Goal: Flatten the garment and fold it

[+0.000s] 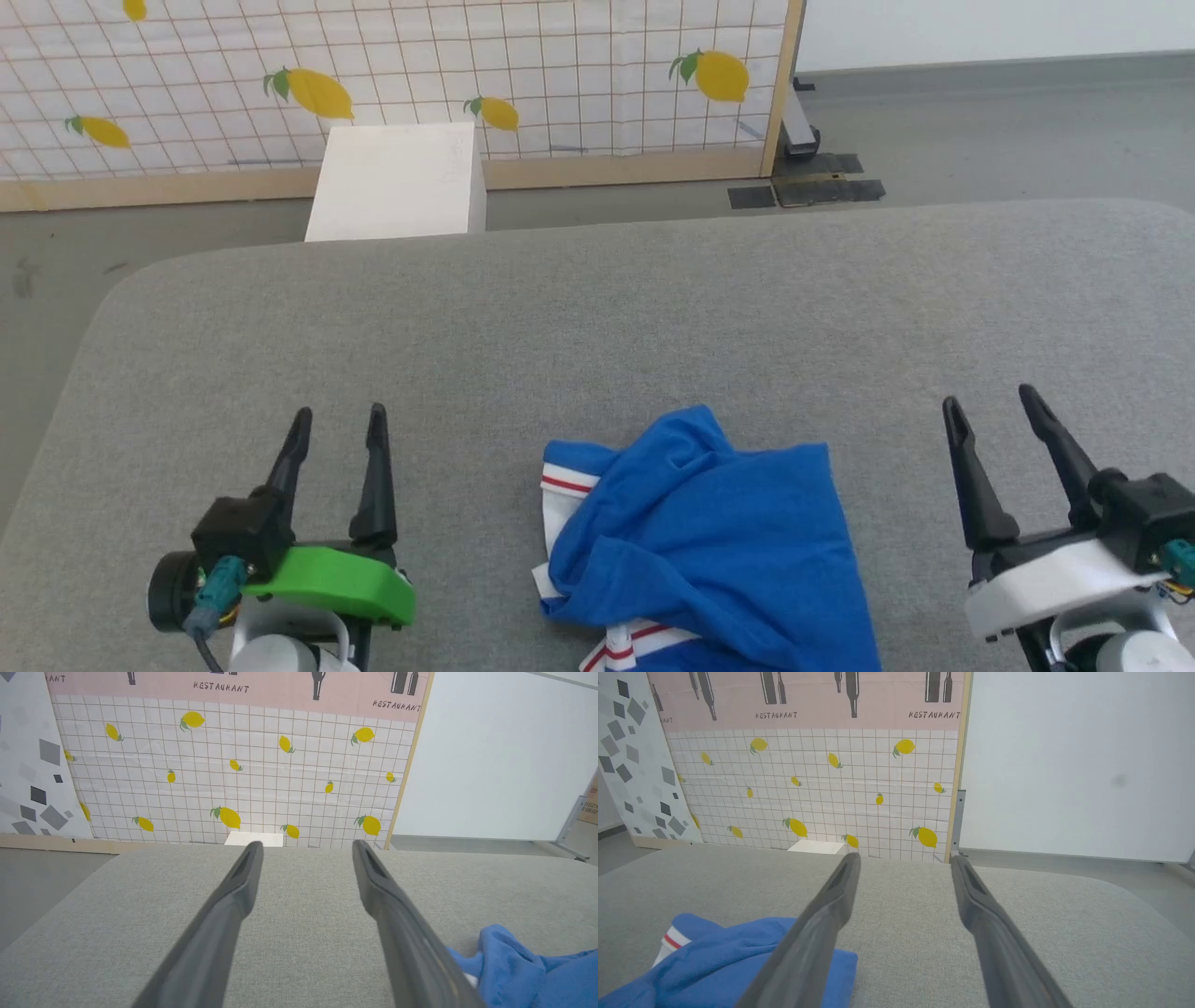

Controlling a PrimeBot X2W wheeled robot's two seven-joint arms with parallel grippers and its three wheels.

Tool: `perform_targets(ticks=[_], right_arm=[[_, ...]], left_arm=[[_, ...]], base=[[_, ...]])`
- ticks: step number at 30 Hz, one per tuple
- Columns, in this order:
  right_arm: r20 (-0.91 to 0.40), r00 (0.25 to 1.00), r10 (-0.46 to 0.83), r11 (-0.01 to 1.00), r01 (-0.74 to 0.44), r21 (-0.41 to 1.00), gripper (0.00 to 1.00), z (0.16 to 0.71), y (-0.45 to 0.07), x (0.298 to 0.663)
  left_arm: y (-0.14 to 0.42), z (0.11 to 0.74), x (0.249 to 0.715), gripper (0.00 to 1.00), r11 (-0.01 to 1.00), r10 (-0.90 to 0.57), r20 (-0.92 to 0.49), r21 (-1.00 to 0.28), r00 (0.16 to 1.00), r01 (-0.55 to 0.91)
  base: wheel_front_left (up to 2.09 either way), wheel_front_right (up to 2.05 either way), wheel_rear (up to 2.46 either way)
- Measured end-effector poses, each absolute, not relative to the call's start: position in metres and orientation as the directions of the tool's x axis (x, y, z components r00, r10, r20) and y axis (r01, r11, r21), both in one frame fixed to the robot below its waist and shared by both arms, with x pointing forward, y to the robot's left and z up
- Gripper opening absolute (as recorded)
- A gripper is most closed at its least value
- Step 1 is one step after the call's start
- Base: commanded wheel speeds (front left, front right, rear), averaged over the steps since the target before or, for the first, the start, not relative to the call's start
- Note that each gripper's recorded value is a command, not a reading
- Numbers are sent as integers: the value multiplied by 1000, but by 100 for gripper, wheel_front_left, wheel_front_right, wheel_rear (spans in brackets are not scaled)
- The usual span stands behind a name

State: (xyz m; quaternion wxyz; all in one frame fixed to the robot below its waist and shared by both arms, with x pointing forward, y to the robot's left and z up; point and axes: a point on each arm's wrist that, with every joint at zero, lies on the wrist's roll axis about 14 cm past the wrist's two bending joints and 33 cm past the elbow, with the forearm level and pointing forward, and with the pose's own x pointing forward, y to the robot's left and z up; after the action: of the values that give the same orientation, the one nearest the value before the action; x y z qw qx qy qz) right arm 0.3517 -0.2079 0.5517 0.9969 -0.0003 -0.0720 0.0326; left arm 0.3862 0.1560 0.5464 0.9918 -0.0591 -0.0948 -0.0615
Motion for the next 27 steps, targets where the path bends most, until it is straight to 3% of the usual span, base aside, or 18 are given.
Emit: perform_targets(ticks=[20, 23, 25, 27], right_arm=[[119, 991, 67, 997, -70, 23, 100, 538, -206, 346], [92, 996, 21, 963, -45, 266, 100, 531, -203, 346], [18, 1000, 2, 866, -11, 499, 100, 517, -201, 346], [-73, 997, 25, 770, 27, 638, 100, 500, -202, 345]], left_arm=[[149, 538, 382, 100, 983, -121, 171, -114, 978, 142], [150, 538, 382, 100, 984, -117, 170, -113, 978, 138], [150, 537, 382, 100, 984, -115, 169, -114, 979, 135], [150, 536, 383, 100, 984, -114, 166, -114, 979, 134]], base=[[0, 0, 0], [0, 0, 0], [0, 0, 0], [0, 0, 0]])
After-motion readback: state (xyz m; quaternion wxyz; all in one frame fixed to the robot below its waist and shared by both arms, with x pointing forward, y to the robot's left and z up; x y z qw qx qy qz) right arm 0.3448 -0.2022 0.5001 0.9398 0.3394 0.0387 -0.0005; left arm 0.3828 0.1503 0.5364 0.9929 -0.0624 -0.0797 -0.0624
